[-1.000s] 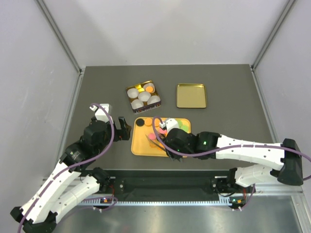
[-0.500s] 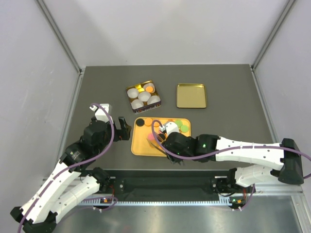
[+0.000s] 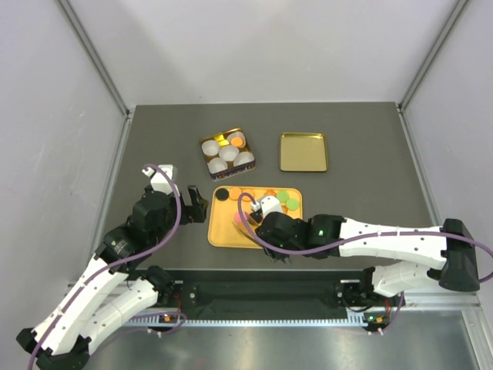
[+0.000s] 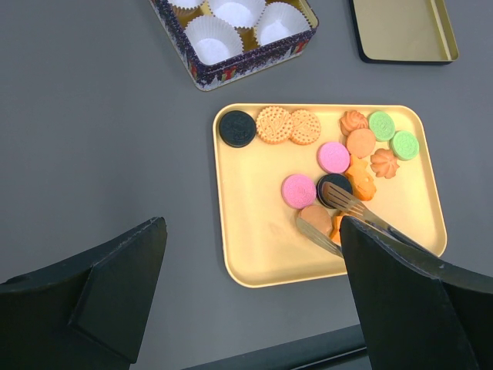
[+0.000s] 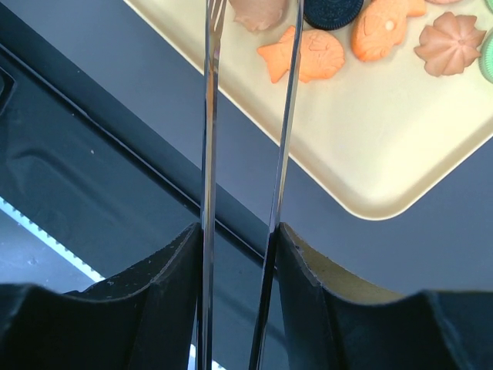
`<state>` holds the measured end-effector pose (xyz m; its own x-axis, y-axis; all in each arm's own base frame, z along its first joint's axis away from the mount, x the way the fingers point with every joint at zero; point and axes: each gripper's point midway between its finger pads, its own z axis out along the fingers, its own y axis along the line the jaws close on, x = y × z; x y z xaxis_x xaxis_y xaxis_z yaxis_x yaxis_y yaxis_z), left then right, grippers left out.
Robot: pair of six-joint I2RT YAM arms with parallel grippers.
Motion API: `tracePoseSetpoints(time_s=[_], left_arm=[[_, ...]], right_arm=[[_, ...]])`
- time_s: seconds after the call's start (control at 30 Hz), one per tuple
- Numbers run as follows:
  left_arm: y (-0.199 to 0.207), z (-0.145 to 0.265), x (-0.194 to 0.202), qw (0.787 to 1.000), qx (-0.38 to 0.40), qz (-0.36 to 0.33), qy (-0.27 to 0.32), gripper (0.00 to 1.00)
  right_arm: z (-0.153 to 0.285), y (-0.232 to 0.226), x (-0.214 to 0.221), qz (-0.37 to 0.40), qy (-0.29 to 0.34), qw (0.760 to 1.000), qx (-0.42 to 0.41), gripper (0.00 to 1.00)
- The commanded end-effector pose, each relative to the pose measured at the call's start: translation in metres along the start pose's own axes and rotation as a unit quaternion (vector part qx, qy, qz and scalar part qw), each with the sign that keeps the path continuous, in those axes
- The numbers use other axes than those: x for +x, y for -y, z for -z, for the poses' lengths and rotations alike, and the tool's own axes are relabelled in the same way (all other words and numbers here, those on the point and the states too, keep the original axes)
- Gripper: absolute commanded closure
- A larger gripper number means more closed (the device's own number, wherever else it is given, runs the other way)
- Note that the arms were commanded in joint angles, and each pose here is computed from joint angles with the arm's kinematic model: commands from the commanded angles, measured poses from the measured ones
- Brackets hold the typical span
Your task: Pack the cookies
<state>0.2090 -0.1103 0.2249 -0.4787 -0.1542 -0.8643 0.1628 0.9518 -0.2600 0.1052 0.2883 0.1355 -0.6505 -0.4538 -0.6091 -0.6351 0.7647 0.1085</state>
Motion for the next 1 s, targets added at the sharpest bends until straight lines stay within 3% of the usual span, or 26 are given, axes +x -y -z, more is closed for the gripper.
tracePoseSetpoints(time_s=[0.0,0.97], left_arm=[[0.000,0.001,-0.003,1.000,0.001,0.000,0.007,0.01],[0.001,0.001,-0.004,1.000,0.003,0.001,0.008,0.01]], right_arm=[[-0.002,-0.002,0.001,0.001,0.007,1.000,0.005,0.58],[-0.006,-0.006,0.002,0.013,-0.001,1.000,0.014,0.58]])
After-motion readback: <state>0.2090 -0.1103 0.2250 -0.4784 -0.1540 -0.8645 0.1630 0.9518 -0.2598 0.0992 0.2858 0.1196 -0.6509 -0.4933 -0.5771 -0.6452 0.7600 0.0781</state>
